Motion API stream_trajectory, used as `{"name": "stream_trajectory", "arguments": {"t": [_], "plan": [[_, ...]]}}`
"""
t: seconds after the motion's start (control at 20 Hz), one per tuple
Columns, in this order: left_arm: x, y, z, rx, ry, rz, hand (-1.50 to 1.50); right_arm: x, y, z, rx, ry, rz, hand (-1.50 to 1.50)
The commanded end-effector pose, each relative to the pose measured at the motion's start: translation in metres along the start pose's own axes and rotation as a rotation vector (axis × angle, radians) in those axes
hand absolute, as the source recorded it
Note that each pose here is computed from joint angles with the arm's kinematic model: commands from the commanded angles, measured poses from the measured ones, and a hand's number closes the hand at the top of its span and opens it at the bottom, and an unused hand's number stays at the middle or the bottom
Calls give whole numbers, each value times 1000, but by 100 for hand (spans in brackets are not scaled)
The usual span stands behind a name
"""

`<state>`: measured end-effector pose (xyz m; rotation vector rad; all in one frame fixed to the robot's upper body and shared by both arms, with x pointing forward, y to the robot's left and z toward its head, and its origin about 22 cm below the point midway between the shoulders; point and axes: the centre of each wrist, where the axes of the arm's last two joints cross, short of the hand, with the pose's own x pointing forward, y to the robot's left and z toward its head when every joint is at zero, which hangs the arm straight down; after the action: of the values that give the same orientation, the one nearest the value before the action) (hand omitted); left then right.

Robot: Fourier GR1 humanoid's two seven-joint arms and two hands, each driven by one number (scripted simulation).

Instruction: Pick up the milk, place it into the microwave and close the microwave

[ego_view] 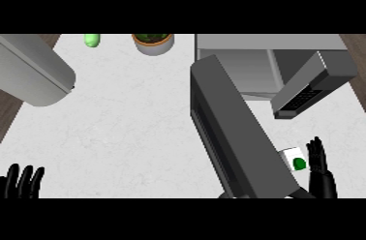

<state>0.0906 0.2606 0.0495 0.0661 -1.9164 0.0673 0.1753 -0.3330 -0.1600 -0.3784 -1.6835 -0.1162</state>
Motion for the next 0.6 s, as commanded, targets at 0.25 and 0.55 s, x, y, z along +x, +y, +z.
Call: {"name": "stream_trajectory", "arguments": {"t": [0.25, 0.55], "plan": [[1, -1, -4, -2, -9, -14, -150, -20, -4, 3, -19, -37, -17, -150], [-7, 12, -2, 12, 5, 1, -150, -15, 12, -6, -43, -90, -177, 150]]}}
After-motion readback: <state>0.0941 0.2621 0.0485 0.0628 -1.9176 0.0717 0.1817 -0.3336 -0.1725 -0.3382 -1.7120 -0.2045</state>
